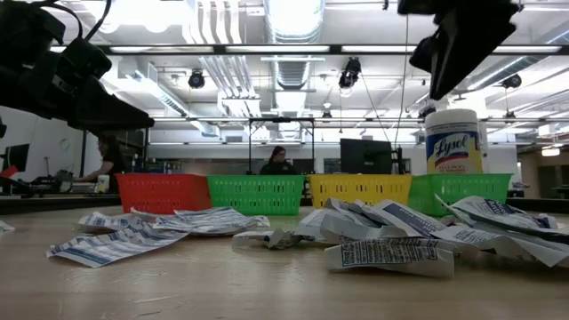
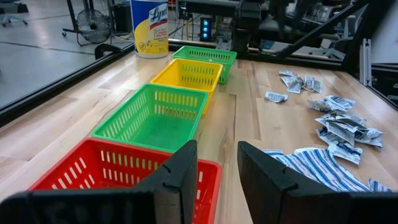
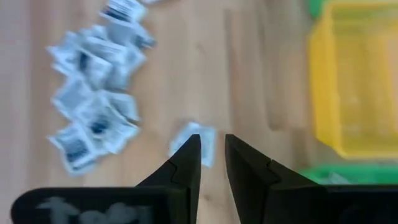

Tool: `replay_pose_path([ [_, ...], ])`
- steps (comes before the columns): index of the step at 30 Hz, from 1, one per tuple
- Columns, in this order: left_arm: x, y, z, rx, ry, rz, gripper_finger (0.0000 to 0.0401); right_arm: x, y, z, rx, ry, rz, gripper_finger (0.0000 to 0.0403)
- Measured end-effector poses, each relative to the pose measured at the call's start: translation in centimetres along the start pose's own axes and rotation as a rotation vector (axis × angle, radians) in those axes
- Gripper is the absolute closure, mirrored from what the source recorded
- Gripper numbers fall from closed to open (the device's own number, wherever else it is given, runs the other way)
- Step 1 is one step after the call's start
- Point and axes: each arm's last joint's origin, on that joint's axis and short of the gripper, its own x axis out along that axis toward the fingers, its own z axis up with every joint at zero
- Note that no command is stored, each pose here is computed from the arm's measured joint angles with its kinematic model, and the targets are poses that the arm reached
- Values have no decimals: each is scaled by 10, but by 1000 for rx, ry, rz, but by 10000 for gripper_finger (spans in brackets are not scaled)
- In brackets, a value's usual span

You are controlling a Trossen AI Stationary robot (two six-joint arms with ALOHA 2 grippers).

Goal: Pick & Place First Aid Supplies
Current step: Put the blue alcohol pad into the right green bin

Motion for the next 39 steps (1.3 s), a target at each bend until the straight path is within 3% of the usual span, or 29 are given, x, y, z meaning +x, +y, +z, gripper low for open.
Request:
replay_pose_path([
  [6,0,0,0,0,0,0,288,11,21,-4,-104,-87,78,335],
  [15,0,0,0,0,2,0,288,45,26,-10,-168,16,43,333],
  [21,0,0,0,0,2,0,288,72,28,-15,-238,111,10,310],
  [30,0,0,0,0,2,0,288,93,18,-15,-324,181,-20,273],
  [39,0,0,0,0,2,0,288,94,1,-9,-314,178,-31,259],
])
